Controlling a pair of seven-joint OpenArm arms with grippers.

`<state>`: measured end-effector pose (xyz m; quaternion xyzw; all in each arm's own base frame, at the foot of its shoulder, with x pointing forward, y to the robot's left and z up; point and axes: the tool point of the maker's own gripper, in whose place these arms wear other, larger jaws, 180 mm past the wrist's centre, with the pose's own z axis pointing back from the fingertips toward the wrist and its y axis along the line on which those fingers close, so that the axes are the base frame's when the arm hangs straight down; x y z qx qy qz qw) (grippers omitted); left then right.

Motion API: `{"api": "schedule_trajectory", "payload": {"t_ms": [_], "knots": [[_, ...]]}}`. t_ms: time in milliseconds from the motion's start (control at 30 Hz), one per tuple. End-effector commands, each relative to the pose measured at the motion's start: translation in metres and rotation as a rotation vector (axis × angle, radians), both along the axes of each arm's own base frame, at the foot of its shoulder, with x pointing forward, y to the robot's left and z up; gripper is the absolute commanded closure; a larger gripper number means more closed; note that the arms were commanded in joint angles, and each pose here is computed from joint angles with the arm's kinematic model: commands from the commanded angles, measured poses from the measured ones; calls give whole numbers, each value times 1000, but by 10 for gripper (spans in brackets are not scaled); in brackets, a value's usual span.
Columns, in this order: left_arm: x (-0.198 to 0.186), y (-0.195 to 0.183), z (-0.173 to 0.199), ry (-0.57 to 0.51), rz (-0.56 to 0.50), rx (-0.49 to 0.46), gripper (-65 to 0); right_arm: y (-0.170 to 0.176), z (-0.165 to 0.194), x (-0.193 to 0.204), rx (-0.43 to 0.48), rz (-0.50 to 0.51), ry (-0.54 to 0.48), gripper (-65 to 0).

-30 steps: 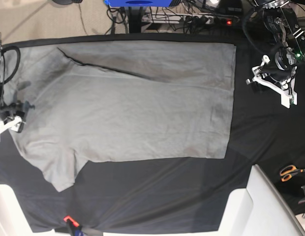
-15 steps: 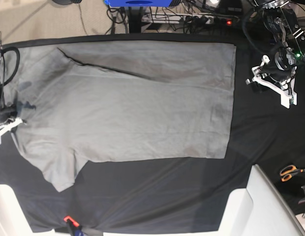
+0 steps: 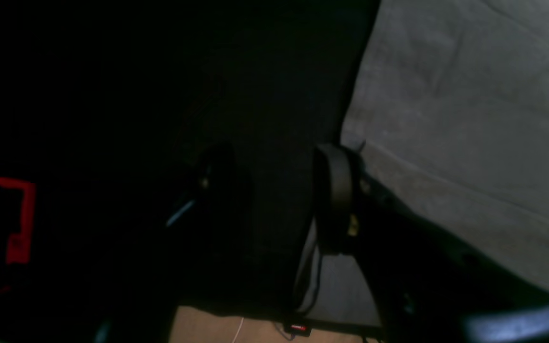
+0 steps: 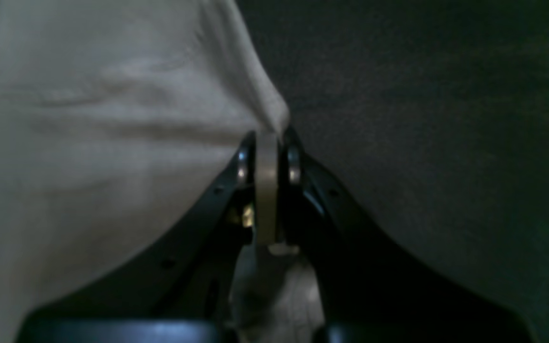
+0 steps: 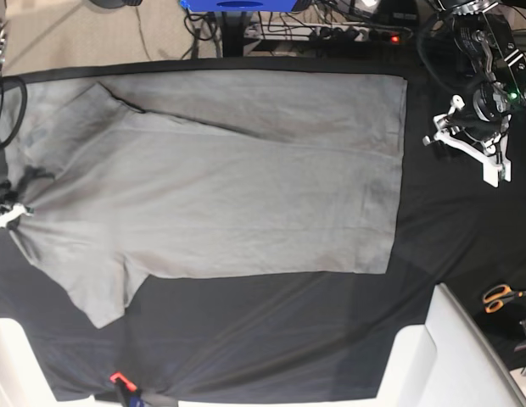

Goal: Fold the T-shirt properly

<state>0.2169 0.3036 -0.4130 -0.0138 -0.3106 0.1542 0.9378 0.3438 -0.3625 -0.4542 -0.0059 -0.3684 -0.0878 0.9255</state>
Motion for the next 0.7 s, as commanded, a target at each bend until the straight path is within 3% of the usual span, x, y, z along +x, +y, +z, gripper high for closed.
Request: {"api": "schedule_trajectory", "payload": {"t_ms": [0,467,667], "knots": [[7,6,11,-36,-4,22,-247,-12,21,11,-25,-4,-50,-5],[6,5,-7,-2,18,-20,-247,30,29,-33,-3,54,63,-5],[7,5,-6,-5,17,-19,-247,35,20,-55,49,5,135,-15]]}}
